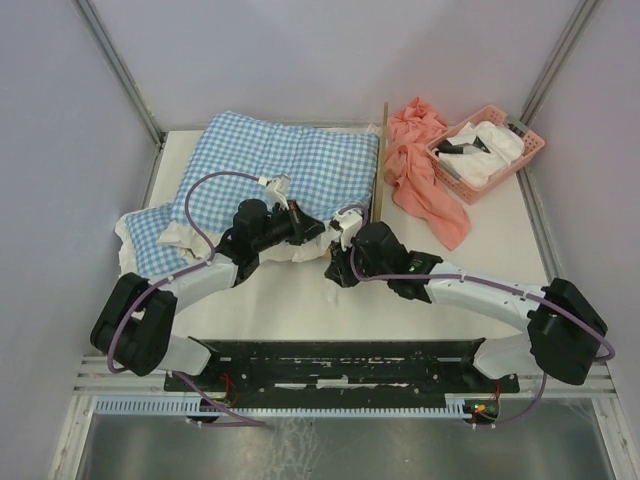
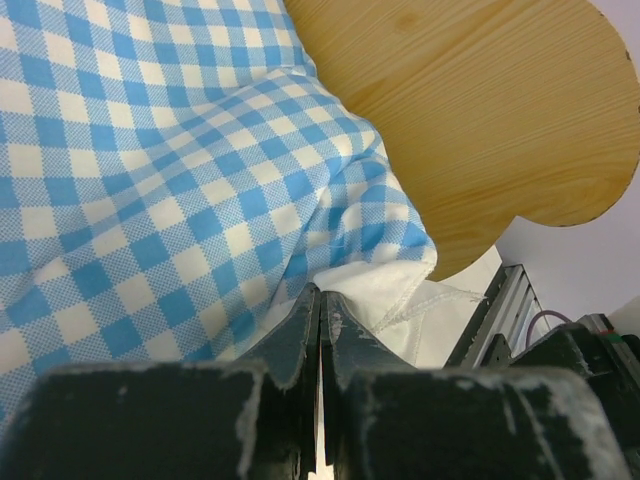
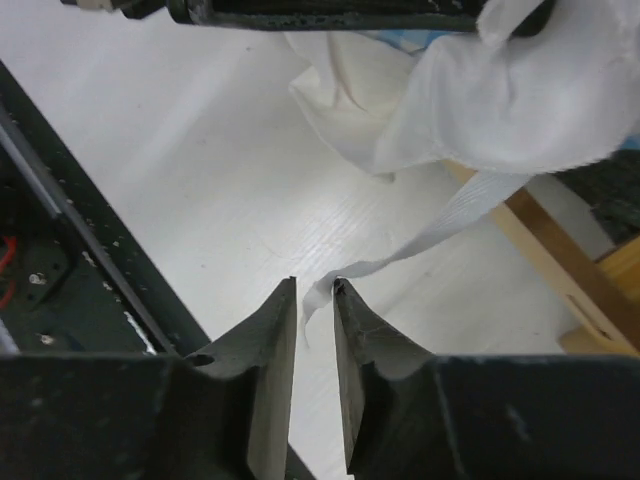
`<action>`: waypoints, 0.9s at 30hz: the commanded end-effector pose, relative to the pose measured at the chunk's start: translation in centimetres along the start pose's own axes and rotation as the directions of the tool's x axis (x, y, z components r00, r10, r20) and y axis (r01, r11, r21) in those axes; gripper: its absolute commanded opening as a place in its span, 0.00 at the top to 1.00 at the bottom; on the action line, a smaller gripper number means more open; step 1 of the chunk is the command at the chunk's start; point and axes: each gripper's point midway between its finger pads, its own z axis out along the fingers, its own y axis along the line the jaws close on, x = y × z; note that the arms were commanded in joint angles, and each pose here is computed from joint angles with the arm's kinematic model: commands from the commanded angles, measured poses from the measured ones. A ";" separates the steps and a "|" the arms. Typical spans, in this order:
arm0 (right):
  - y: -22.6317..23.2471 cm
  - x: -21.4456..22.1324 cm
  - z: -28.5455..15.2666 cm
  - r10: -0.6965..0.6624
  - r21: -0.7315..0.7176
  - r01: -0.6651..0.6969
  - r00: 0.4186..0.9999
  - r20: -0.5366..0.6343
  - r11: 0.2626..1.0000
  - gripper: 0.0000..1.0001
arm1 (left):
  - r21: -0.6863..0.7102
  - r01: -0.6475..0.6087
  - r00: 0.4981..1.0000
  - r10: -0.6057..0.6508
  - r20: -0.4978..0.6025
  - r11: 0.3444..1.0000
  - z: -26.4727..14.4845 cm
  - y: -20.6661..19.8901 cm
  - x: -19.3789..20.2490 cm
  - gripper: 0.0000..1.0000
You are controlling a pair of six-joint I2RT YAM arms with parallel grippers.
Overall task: Set up the pet bed
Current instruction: Cross the ropes on the bed frame, then tie the ropes to the bed frame.
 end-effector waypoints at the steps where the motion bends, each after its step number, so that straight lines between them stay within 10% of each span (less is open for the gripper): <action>1: 3.9 -2.9 0.6 0.144 -0.188 -0.122 0.984 0.104 0.974 0.65 | 0.020 0.007 0.999 -0.007 0.037 1.000 0.2 -0.1 -0.7 0.97; 9: -0.8 1.8 2.1 -0.040 0.023 0.039 0.998 0.047 0.999 0.44 | 0.012 0.013 1.000 -0.013 0.027 1.000 0.2 0.4 -0.1 0.97; 27: -3.0 1.0 6.1 -0.089 0.298 -0.017 0.938 0.335 0.954 0.48 | -0.030 -0.011 1.000 0.012 0.025 0.999 0.6 1.5 0.1 0.97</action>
